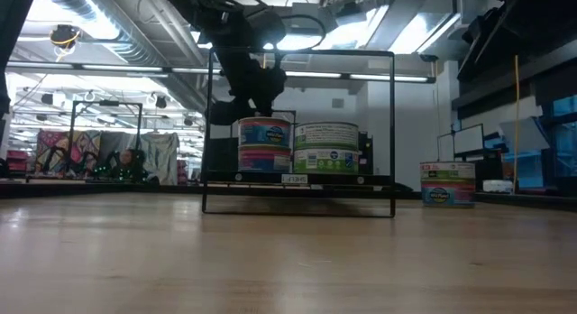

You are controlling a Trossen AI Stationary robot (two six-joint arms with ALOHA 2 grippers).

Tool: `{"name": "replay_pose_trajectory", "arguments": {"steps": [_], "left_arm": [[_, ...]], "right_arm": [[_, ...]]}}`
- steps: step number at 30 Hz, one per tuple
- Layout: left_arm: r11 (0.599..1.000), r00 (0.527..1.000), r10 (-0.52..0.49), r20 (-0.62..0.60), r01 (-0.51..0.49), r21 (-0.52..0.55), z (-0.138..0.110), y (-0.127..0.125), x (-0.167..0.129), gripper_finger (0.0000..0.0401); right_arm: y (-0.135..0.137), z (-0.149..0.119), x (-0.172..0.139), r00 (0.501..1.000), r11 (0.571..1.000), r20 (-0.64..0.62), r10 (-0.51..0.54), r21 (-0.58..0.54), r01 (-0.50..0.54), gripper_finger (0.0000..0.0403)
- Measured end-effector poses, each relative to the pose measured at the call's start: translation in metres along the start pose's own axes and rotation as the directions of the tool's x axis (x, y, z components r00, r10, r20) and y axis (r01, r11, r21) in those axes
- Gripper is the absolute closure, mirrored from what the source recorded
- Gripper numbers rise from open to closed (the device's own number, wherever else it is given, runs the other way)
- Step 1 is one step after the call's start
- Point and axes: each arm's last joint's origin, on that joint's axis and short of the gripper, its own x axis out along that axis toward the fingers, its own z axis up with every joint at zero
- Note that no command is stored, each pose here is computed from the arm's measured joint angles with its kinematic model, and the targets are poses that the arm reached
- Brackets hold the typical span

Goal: Stack canned seafood by type on shelf
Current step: Stack the red tuna can on top of the other red tuna can on the shelf

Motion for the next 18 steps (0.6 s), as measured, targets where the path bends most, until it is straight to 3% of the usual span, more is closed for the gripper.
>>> {"name": "replay_pose_trajectory", "arguments": {"steps": [18], "left_arm": [[0.999,1.000,0.005,0.004,-0.005,-0.035,0.0012,0.0004,-0.0005,0.0246]], "right_arm": [[0.0000,0.0000,0.0000,1.000,1.000,0.000,0.000,0.000,0.000,0.0207]]}}
